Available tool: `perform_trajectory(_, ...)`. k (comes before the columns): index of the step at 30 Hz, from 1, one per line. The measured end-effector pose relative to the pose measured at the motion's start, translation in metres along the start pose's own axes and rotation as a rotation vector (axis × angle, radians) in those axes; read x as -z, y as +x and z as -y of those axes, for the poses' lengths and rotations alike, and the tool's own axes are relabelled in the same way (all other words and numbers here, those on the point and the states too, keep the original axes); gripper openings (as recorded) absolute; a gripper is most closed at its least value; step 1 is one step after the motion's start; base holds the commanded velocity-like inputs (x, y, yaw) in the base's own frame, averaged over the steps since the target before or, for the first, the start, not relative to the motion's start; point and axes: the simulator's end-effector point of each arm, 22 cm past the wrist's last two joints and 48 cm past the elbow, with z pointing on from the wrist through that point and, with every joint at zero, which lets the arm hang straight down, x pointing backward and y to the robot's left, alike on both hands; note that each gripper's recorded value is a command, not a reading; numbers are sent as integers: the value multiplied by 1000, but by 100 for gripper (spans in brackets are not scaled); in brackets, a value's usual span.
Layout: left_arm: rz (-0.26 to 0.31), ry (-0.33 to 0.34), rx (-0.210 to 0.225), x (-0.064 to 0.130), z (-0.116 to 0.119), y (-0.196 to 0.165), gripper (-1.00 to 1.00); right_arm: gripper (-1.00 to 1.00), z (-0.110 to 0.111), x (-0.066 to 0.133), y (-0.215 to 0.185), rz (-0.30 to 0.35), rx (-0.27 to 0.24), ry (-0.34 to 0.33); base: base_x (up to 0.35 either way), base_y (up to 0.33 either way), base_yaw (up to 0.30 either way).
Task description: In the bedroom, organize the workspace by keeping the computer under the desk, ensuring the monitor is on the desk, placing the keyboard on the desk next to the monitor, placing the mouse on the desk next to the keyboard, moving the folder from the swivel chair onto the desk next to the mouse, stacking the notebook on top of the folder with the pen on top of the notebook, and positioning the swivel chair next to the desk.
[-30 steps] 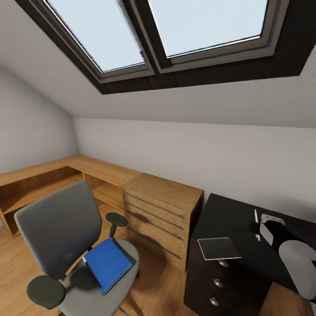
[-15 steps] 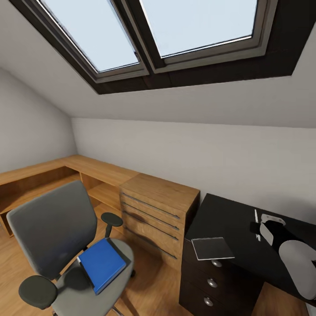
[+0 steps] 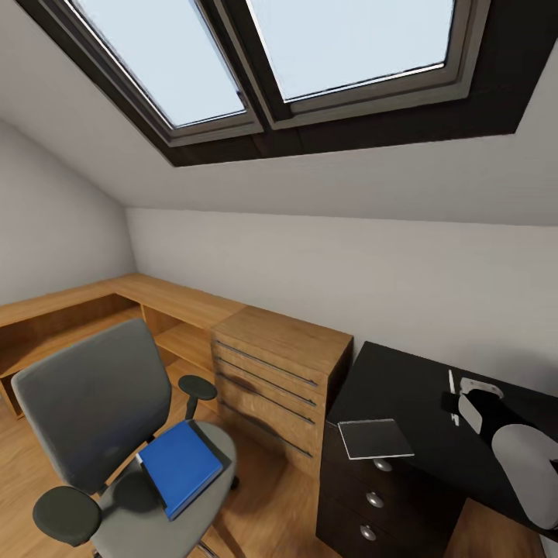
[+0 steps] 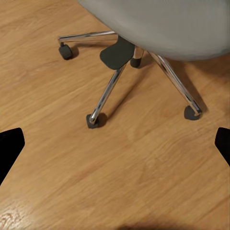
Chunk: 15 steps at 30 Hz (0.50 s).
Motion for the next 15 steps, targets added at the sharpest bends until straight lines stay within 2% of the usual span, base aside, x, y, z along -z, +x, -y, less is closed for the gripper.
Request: perform_trajectory(15, 10, 3, 3, 1, 3, -2, 100, -100, -2, -1, 6, -11, 2, -4, 0, 0, 0)
